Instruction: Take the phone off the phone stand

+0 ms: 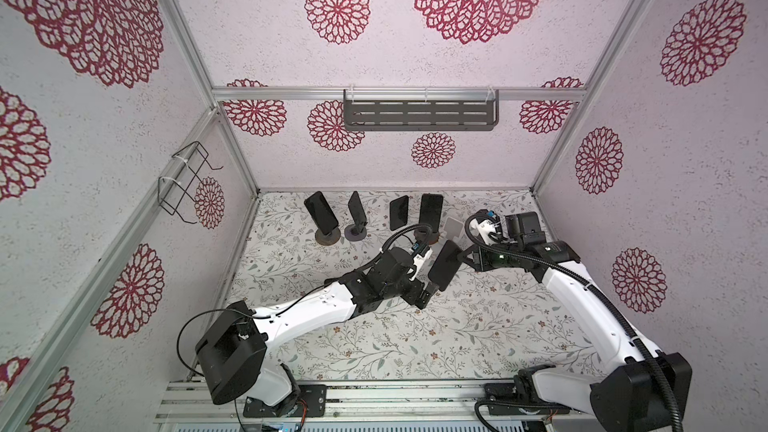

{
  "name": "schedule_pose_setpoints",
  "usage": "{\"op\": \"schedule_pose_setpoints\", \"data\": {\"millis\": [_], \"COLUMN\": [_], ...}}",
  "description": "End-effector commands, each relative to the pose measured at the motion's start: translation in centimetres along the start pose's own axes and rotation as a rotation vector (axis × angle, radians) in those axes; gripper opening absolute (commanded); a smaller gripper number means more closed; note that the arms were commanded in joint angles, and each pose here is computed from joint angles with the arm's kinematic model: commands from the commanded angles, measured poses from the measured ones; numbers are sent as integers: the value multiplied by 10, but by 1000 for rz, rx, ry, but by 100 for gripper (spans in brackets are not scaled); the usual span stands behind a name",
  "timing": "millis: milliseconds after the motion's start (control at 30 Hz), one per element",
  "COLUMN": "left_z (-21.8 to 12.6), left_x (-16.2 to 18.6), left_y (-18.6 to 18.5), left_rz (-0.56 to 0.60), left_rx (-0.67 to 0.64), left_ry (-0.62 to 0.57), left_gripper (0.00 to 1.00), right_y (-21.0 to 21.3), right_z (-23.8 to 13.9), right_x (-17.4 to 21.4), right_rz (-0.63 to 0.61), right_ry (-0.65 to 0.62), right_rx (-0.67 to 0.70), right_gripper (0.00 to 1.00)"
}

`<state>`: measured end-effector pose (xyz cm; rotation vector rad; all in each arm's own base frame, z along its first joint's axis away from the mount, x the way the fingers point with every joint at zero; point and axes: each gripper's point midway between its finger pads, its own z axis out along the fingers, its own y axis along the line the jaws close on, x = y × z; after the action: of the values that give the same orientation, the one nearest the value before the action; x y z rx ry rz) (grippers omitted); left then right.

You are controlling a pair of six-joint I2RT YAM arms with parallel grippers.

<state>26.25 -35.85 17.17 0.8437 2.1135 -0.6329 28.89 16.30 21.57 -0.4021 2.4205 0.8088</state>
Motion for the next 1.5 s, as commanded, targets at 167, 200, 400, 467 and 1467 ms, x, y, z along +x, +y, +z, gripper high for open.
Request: {"op": "schedule_pose_setpoints", "data": {"millis": [167,200,400,467,1467], "left_z": [18,20,30,32,29], "left_x": [-8,-8,-6,-8,-2], "left_y": [-13,-10,-3,-3,19], "left_rz": [104,108,121,124,-56], "left_rx": [58,42,-4,-1,-56], "left_ry": [35,43,64,59,86], "left_gripper": [97,97,97,97,39], "right_y": [33,36,52,54,33], "right_z": [-4,-3,-5,-5,30], "right_x": [-9,-9,-4,-2,-2], "right_rz": [14,17,12,12,103], "right_ry": [-44,-47,-52,-45,-36], "right_rx": [-145,-157,-230,-238,-196], "right_gripper": [0,0,0,0,26]}}
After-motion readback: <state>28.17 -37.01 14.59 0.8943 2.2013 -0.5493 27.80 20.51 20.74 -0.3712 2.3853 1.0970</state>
